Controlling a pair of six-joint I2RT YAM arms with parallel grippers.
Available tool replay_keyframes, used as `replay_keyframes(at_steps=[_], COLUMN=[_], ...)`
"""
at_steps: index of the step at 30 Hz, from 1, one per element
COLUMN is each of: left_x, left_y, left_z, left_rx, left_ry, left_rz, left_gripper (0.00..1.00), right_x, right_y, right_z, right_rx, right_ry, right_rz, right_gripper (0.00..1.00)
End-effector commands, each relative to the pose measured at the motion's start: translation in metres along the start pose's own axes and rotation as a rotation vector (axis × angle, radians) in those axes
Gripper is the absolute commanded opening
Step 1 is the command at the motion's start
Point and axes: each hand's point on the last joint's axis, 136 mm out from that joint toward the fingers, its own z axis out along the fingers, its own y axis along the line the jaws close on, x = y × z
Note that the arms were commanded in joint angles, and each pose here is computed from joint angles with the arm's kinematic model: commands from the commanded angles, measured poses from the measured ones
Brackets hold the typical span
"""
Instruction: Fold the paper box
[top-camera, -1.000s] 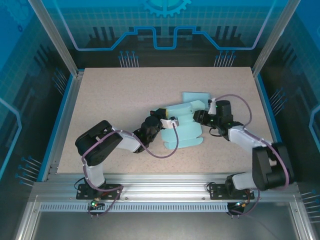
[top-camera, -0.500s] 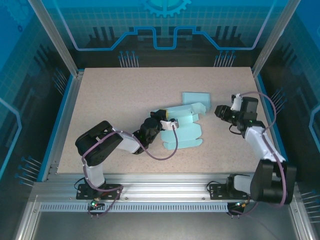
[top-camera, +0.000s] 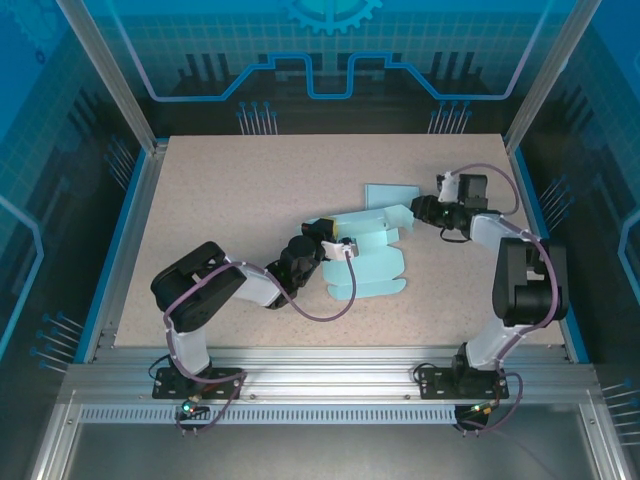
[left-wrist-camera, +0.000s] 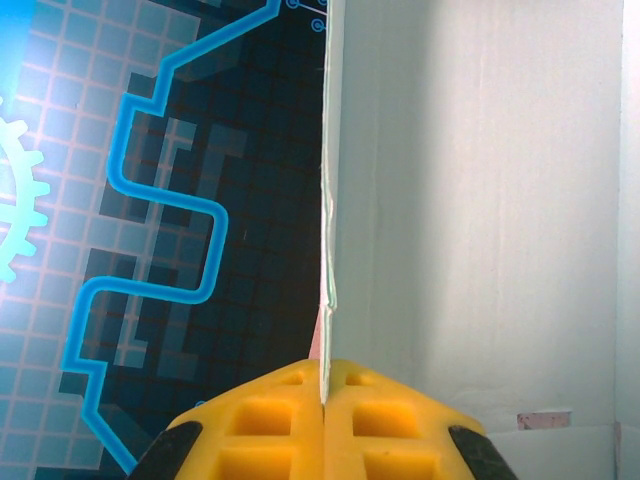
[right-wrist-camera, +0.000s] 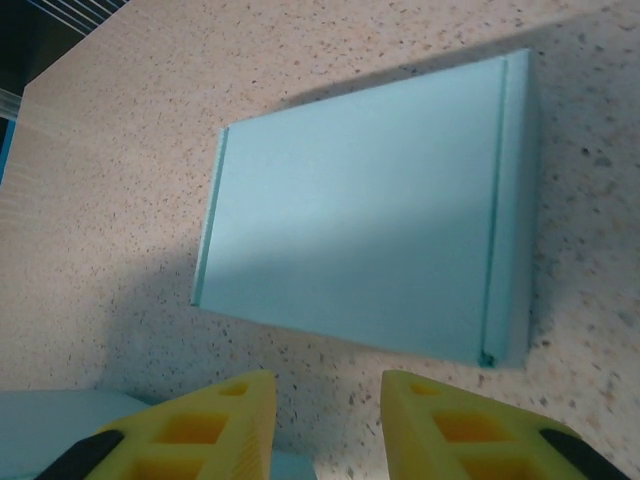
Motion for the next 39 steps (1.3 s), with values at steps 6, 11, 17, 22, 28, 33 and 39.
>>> replay_keyframes(at_steps=[6, 11, 17, 22, 28, 33, 39], left_x=[-0.003, 0.000, 0.005, 0.008, 0.009, 0.010, 0.008], left_y=[-0.008, -0.016, -0.026, -0.031, -0.030, -0.031, -0.030], left_z=[0.001, 0.008, 0.014, 0.014, 0.015, 0.016, 0.015], left_rx=[0.004, 0.013, 0.010, 0.019, 0.007, 0.002, -0.009], left_ry=[-0.015, 0.004, 0.021, 0.032, 0.038, 0.038, 0.033], left_rz=[0.011, 0.057, 0.116, 0.137, 0.144, 0.148, 0.153], left_gripper=[0.00, 0.00, 0.00, 0.00, 0.00, 0.00, 0.00], right_x=[0.001, 0.018, 0.043, 0.057, 0.077, 0.095, 0.109], right_y=[0.025, 0.036, 0.037, 0.036, 0.035, 0.039, 0.042], right_z=[0.008, -0.002, -0.005, -0.008, -0.007, -0.011, -0.013], right_rx=[-0.119, -0.137, -0.107, -0.095, -0.093, -0.075, -0.055], right_ry=[0.009, 0.004, 0.025, 0.024, 0.046, 0.050, 0.060], right_rz=[-0.062, -0.084, -0.095, -0.089, -0.076, -0.084, -0.097], right_gripper=[0.37, 0.37, 0.37, 0.37, 0.37, 0.38, 0.42])
